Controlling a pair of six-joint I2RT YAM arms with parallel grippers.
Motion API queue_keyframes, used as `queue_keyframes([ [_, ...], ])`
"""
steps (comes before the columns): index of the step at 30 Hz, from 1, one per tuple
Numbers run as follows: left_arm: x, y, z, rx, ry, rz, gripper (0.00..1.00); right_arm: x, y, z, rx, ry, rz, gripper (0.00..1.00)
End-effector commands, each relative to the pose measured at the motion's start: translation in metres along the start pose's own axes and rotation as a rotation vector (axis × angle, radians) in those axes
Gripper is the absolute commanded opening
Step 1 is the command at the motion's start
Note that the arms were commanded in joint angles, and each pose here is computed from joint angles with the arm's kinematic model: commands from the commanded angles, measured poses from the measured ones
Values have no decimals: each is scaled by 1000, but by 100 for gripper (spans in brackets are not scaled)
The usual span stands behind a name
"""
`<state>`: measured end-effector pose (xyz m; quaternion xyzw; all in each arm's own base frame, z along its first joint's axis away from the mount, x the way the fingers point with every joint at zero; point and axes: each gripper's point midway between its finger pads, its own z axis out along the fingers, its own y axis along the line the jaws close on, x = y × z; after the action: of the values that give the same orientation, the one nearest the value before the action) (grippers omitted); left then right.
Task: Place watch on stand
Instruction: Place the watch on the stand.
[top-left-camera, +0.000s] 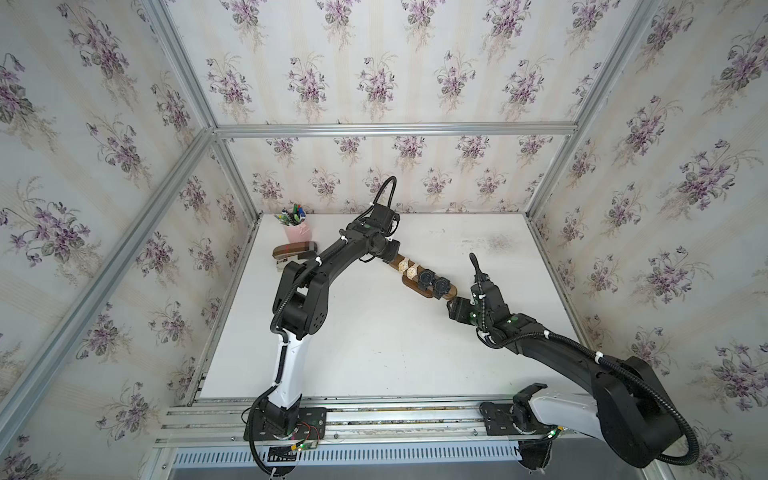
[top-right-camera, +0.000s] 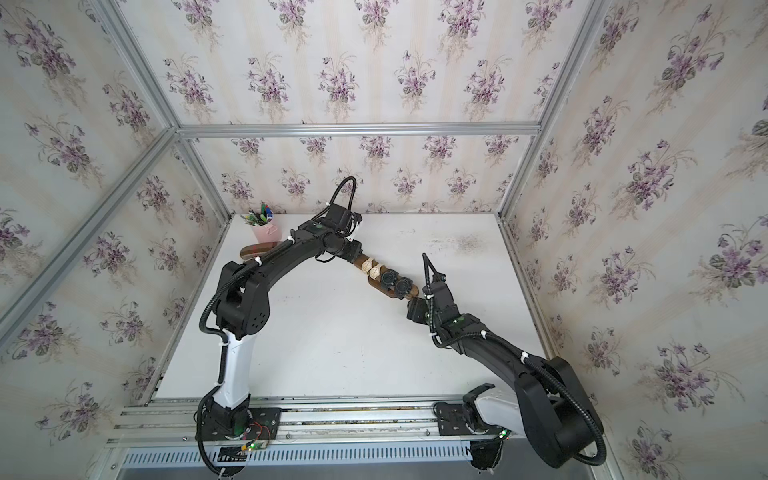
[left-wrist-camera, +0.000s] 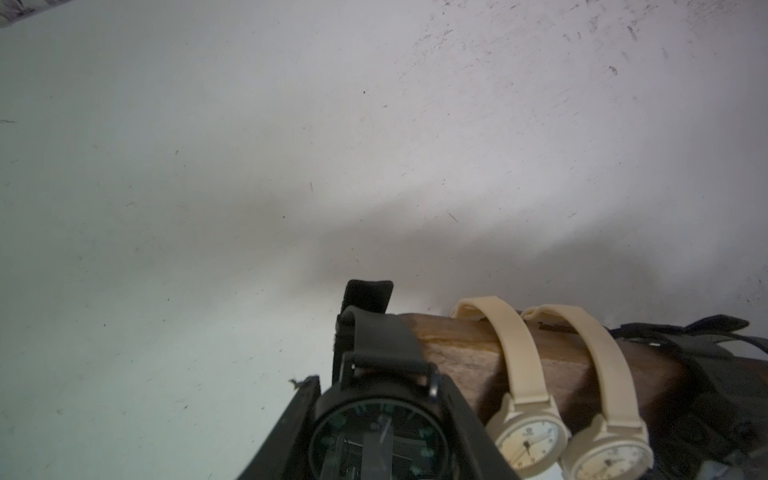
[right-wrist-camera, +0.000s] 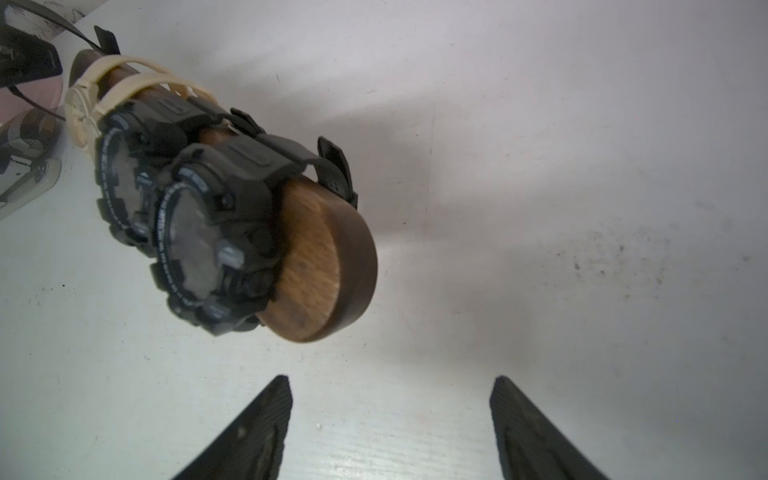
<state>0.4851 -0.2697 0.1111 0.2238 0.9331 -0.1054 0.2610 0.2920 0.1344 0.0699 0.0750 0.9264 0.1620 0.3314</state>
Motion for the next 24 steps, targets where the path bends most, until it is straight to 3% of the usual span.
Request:
queue_keyframes([
  [1, 4, -5, -3, 11, 22, 18, 23, -10, 2, 0, 2, -32, 15, 77],
  [24, 11, -26, 6, 81, 84, 36, 36, -17, -4, 6, 39, -32, 10, 77],
])
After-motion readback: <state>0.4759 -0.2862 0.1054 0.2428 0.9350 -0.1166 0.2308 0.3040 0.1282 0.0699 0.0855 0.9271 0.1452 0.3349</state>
